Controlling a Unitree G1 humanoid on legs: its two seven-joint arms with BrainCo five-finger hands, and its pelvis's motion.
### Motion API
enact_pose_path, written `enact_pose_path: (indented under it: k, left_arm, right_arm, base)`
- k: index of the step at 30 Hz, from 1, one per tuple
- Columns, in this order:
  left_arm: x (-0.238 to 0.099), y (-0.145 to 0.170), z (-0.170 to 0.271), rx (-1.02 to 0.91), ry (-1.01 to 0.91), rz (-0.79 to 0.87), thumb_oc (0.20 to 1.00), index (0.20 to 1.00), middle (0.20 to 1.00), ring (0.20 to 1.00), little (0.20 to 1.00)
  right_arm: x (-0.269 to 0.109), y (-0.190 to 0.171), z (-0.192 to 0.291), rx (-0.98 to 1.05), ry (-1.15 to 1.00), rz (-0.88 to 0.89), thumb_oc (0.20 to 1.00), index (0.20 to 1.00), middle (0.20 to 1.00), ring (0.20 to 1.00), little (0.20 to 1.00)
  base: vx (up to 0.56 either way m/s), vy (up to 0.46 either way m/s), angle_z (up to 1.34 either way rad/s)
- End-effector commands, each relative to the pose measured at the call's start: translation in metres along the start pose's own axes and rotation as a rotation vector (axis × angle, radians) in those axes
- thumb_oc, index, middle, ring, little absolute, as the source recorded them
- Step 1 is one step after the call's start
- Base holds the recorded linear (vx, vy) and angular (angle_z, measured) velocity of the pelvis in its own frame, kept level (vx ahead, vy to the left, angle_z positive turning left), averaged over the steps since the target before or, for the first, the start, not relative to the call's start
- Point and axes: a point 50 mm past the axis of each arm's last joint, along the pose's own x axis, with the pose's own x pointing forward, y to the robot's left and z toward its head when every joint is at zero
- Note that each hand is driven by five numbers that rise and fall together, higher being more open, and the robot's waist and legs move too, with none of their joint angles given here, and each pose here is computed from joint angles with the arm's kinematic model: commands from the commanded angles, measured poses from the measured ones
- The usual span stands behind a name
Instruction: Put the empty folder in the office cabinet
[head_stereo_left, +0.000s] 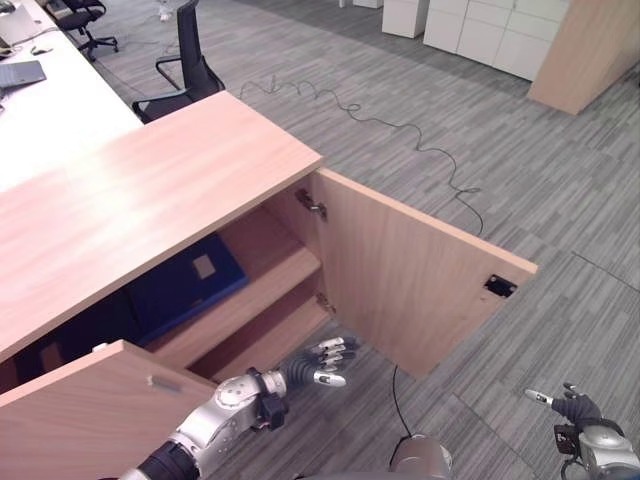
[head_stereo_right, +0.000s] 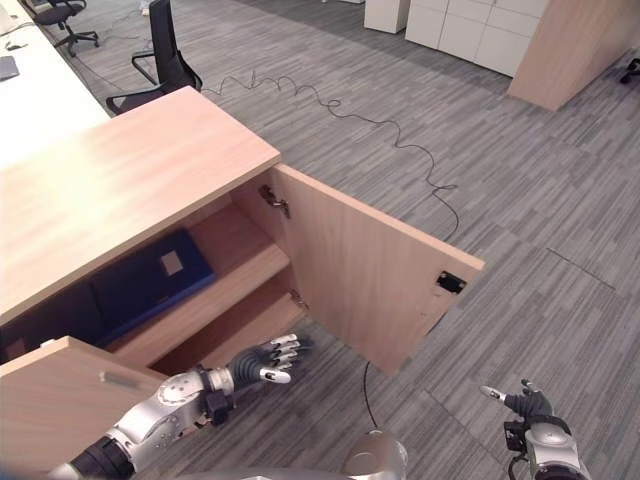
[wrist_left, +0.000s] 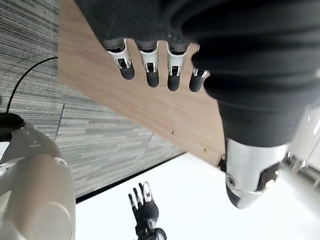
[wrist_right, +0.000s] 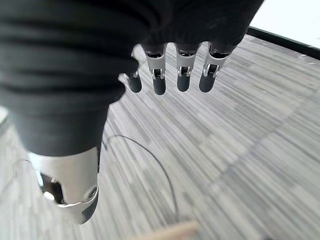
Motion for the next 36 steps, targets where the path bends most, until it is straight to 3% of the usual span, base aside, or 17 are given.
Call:
enact_pose_path:
  k: [1, 6, 11, 15, 16, 18, 20, 22, 30, 36]
  left_arm:
    - [0.005, -0.004, 0.026, 0.017, -0.147, 0.003, 1.0, 1.0, 1.0, 1.0, 1.0]
    - [-0.003, 0.011, 0.026, 0.008, -0.17, 0.101, 1.0, 1.0, 1.0, 1.0, 1.0]
    - [-0.007, 0.012, 0.015, -0.048, -0.156, 0.139, 1.0, 1.0, 1.0, 1.0, 1.0]
    - [-0.004, 0.008, 0.007, -0.064, -0.135, 0.139, 1.0, 1.0, 1.0, 1.0, 1.0]
    - [-0.003, 0.007, 0.002, -0.064, -0.102, 0.126, 1.0, 1.0, 1.0, 1.0, 1.0]
    - [0.007, -0.004, 0.004, -0.048, -0.088, 0.052, 1.0, 1.0, 1.0, 1.0, 1.0]
    - [0.009, -0.004, 0.011, -0.025, -0.099, 0.035, 1.0, 1.0, 1.0, 1.0, 1.0]
    - [0.009, -0.004, 0.011, -0.019, -0.101, 0.029, 1.0, 1.0, 1.0, 1.0, 1.0]
    - [0.005, -0.004, 0.006, -0.013, -0.089, 0.035, 1.0, 1.0, 1.0, 1.0, 1.0]
    - [-0.016, 0.013, -0.042, -0.021, 0.099, 0.172, 1.0, 1.0, 1.0, 1.0, 1.0]
  right_arm:
    - [0.004, 0.005, 0.021, 0.036, -0.079, -0.023, 1.0, 1.0, 1.0, 1.0, 1.0]
    - [0.002, 0.025, 0.033, 0.026, -0.143, 0.036, 1.0, 1.0, 1.0, 1.0, 1.0]
    - [0.001, 0.019, 0.042, -0.014, -0.196, 0.036, 1.0, 1.0, 1.0, 1.0, 1.0]
    - [-0.003, -0.015, 0.067, -0.091, -0.298, -0.043, 1.0, 1.0, 1.0, 1.0, 1.0]
    - [-0.006, -0.093, 0.096, -0.074, -0.305, -0.22, 1.0, 1.0, 1.0, 1.0, 1.0]
    - [0.009, -0.055, 0.095, -0.036, -0.228, -0.192, 1.0, 1.0, 1.0, 1.0, 1.0]
    - [0.009, -0.037, 0.111, -0.069, -0.281, -0.142, 1.0, 1.0, 1.0, 1.0, 1.0]
    - [0.002, -0.023, 0.146, -0.116, -0.432, -0.106, 1.0, 1.0, 1.0, 1.0, 1.0]
    - [-0.01, 0.023, 0.177, -0.155, -0.59, 0.052, 1.0, 1.0, 1.0, 1.0, 1.0]
    - [-0.013, 0.049, 0.179, -0.223, -0.596, 0.16, 1.0, 1.0, 1.0, 1.0, 1.0]
  base:
    - [-0.13, -0.392, -1.04]
    - [-0.09, -0.385, -0.74]
    - [-0.04, -0.343, 0.12]
    - [-0.06, -0.202, 0.25]
    - [-0.02, -0.127, 0.28]
    - [-0.03, -0.053, 0.27]
    - [-0.04, 0.057, 0.8]
    - [-0.03, 0.113, 0.49]
    - [-0.05, 0.152, 0.38]
    - [-0.07, 0.123, 0.13]
